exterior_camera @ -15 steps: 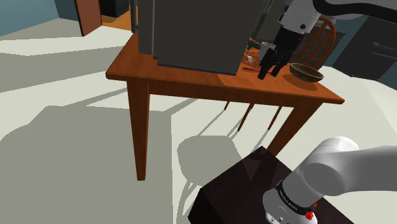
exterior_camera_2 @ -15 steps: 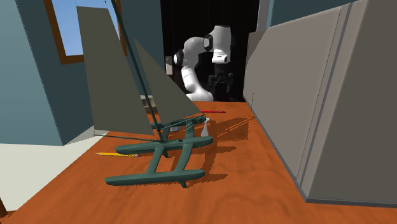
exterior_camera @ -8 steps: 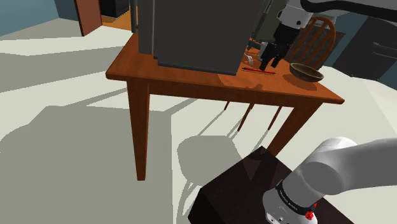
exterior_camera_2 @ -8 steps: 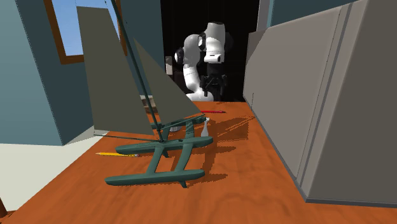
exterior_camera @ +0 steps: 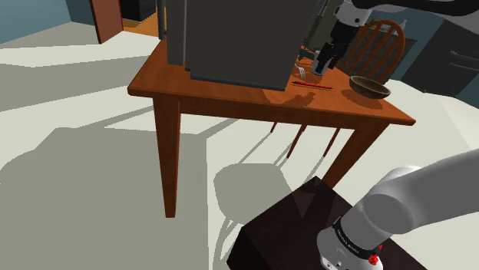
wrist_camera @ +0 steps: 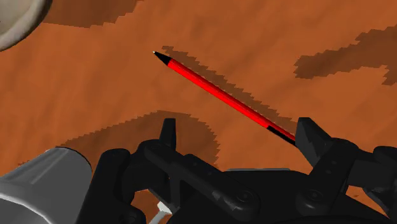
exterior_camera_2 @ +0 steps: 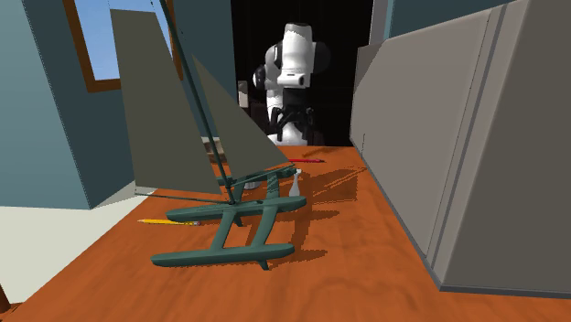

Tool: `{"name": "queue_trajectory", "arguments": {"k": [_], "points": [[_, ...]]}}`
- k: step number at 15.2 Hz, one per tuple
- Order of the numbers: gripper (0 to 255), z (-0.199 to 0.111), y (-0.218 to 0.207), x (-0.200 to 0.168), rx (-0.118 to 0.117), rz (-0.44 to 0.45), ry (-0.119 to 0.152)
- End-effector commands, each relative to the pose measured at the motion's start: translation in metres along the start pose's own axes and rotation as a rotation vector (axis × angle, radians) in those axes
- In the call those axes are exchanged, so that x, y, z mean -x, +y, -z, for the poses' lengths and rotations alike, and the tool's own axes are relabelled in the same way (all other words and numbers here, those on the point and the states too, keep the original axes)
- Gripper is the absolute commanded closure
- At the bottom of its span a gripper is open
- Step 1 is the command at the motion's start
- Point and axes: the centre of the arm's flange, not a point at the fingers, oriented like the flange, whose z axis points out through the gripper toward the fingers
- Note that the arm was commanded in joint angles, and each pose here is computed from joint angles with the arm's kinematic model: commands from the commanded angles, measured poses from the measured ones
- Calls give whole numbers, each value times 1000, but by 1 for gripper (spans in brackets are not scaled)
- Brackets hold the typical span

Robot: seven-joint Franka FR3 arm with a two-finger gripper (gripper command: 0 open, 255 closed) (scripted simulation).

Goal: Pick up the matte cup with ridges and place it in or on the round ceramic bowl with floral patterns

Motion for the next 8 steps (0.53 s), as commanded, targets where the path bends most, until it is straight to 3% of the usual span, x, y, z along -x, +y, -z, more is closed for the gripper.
{"name": "queue_trajectory", "arguments": {"k": [1,8], "points": [[0,1,19,-15,14,8,5],[0,9,90,-62,59,33,22]]}}
